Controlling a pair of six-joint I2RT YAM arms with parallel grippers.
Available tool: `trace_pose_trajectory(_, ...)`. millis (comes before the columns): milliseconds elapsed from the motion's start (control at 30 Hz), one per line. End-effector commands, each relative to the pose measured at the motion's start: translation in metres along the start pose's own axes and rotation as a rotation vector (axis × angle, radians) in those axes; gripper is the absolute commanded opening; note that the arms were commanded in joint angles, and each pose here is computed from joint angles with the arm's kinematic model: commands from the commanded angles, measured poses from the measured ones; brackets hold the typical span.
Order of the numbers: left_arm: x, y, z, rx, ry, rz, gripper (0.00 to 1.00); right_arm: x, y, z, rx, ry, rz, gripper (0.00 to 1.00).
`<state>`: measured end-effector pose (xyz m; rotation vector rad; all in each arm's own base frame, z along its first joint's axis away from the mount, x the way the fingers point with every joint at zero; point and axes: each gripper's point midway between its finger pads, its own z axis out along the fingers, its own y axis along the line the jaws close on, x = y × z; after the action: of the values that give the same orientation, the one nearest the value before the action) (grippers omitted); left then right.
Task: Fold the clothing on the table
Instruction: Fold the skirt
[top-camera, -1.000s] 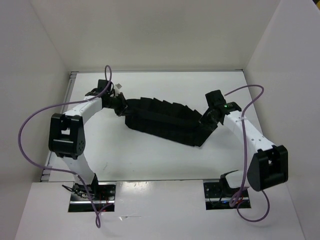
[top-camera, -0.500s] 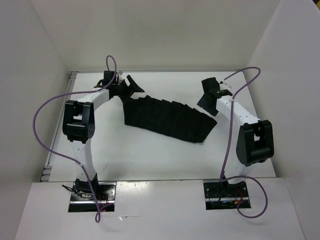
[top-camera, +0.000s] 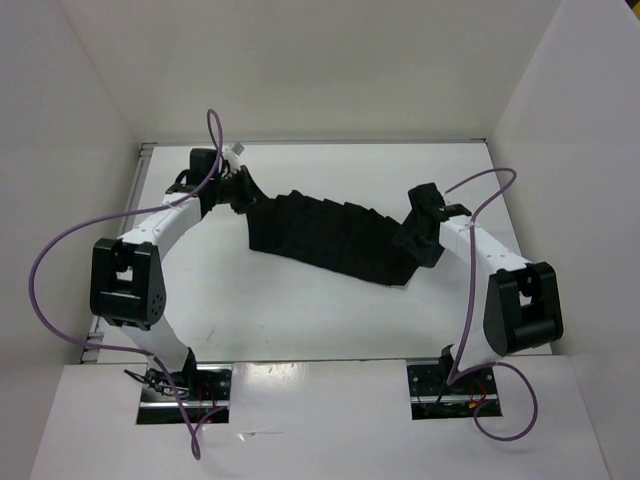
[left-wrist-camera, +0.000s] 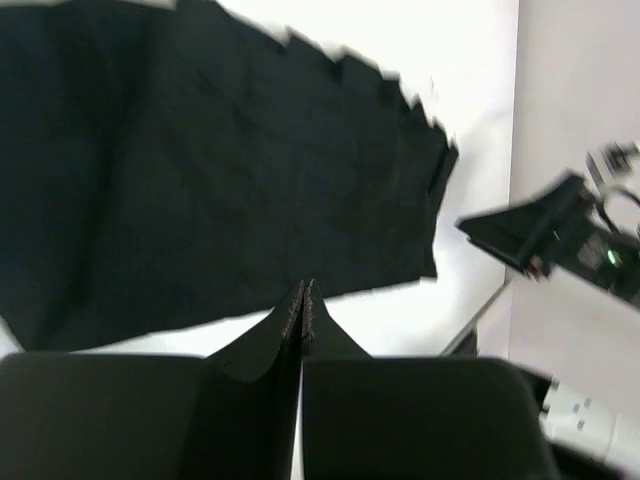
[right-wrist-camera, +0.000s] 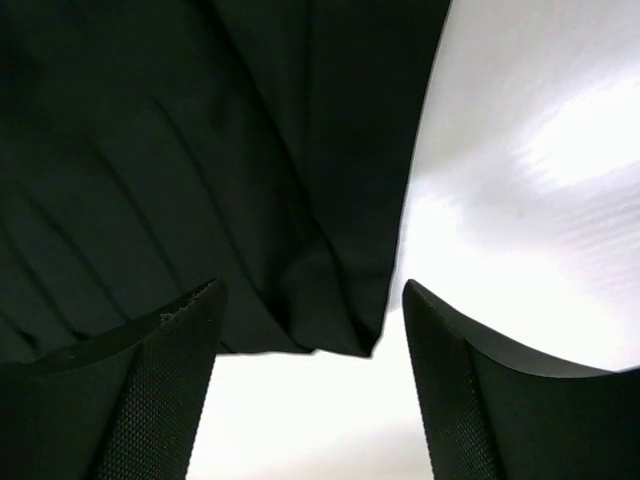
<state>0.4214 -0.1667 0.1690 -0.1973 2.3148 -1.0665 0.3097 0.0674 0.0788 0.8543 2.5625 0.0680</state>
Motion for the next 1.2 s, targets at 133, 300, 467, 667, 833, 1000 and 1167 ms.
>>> trace_pose_trajectory(133, 0.027, -0.027, -0.015, 0.099, 0.048, 0.136, 0.00, 0.037, -0.001, 0.022, -0.024, 0.155, -0.004, 0.77)
trace_pose_trajectory(300, 0.039, -0.011, -0.008, 0.009, 0.058, 0.153, 0.00, 0.052, -0.008, 0.039, 0.011, 0.213, -0.010, 0.77)
trace_pose_trajectory(467, 0.036, -0.022, -0.006, 0.010, 0.049, 0.178, 0.00, 0.064, -0.013, 0.055, 0.045, 0.255, -0.004, 0.77)
trace_pose_trajectory(667, 0.055, -0.040, 0.023, 0.043, 0.140, 0.286, 0.00, 0.054, 0.006, 0.067, -0.013, 0.228, 0.013, 0.26)
trace_pose_trajectory(833, 0.083, -0.058, 0.073, 0.055, 0.283, 0.461, 0.00, 0.034, 0.018, 0.066, -0.035, 0.166, 0.007, 0.00)
trace_pose_trajectory(1000, 0.086, -0.053, 0.105, -0.050, 0.291, 0.487, 0.00, 0.036, 0.022, 0.059, -0.042, 0.156, -0.009, 0.00)
trace_pose_trajectory(1167, 0.100, -0.026, 0.124, -0.179, 0.321, 0.474, 0.00, 0.031, 0.024, 0.051, -0.060, 0.139, -0.006, 0.00)
